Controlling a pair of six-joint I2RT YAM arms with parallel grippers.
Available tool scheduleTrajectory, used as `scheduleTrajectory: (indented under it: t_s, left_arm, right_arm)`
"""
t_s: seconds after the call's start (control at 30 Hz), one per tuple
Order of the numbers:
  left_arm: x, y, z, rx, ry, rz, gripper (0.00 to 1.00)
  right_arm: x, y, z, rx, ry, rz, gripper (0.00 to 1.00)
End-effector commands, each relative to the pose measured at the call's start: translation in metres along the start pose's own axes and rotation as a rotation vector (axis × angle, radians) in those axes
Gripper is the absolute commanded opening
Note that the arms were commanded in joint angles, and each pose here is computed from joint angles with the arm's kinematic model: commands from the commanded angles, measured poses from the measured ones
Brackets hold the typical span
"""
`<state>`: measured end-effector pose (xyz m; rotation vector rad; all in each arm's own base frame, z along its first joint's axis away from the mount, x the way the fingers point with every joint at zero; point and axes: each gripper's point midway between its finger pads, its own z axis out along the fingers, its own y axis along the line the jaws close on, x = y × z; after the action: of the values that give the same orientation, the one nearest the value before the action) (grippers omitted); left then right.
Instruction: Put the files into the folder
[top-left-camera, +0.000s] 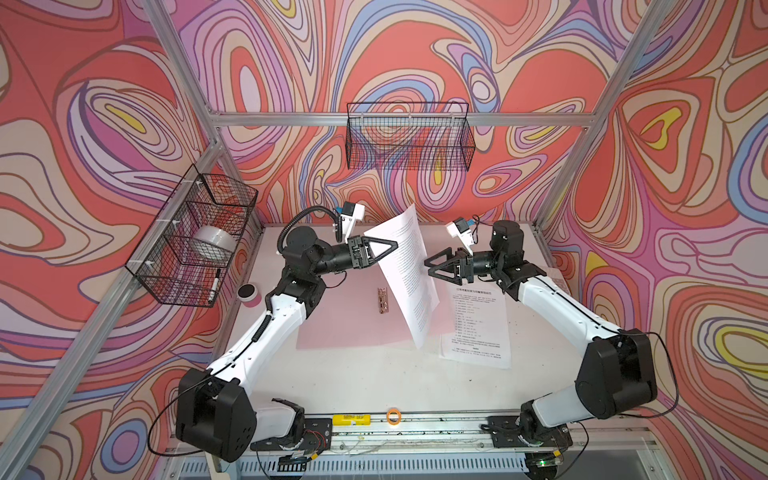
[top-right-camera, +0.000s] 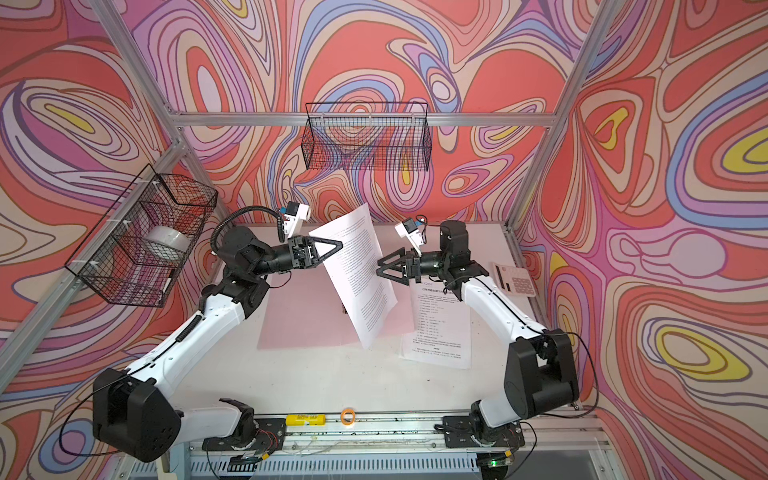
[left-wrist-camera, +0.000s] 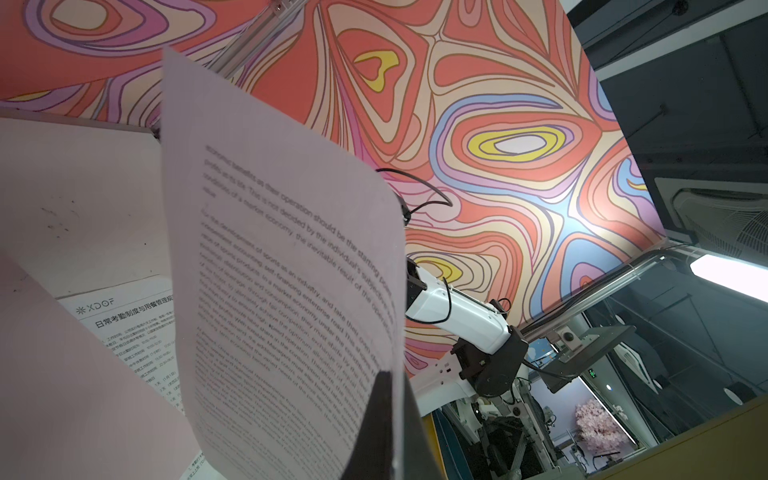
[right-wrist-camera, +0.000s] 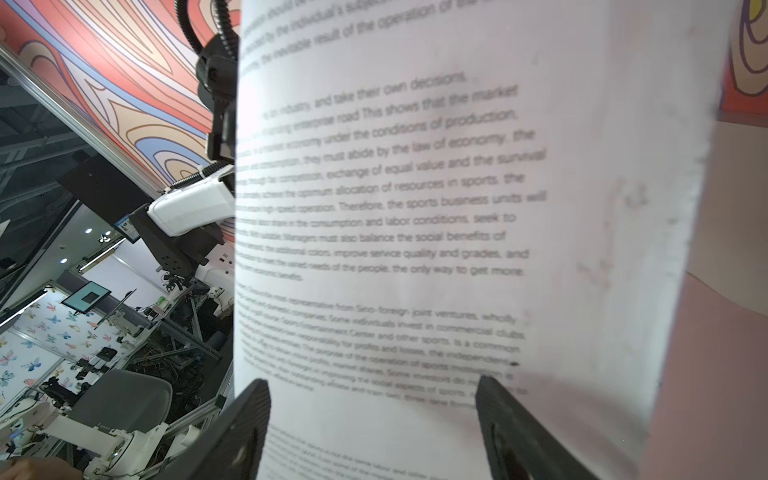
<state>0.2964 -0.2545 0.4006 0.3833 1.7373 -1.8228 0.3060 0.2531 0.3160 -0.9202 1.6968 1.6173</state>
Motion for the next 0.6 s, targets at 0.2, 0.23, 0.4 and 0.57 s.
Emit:
scheduleTrajectory:
  t_s: [0.2, 0.23, 0.4, 0.57]
  left_arm:
    - [-0.001, -0.044, -0.005, 0.111, 0.031, 0.079, 0.0]
    - [-0.001, -0.047, -0.005, 0.114, 0.033, 0.082, 0.0]
    - [0.001, -0.062, -0.008, 0.131, 0.039, 0.102, 0.0]
    - [-0.004, -0.084, -0.009, 0.203, 0.039, 0.104, 0.0]
  right_arm:
    - [-0.013, -0.026, -0.036, 0.147, -0.096, -0.014, 0.86]
    - [-0.018, -0.028, -0.043, 0.148, -0.118, -0.025, 0.86]
    - [-0.022, -0.029, -0.045, 0.097, -0.123, -0.049, 0.86]
    - [-0.02, -0.027, -0.043, 0.052, -0.11, -0.08, 0.87]
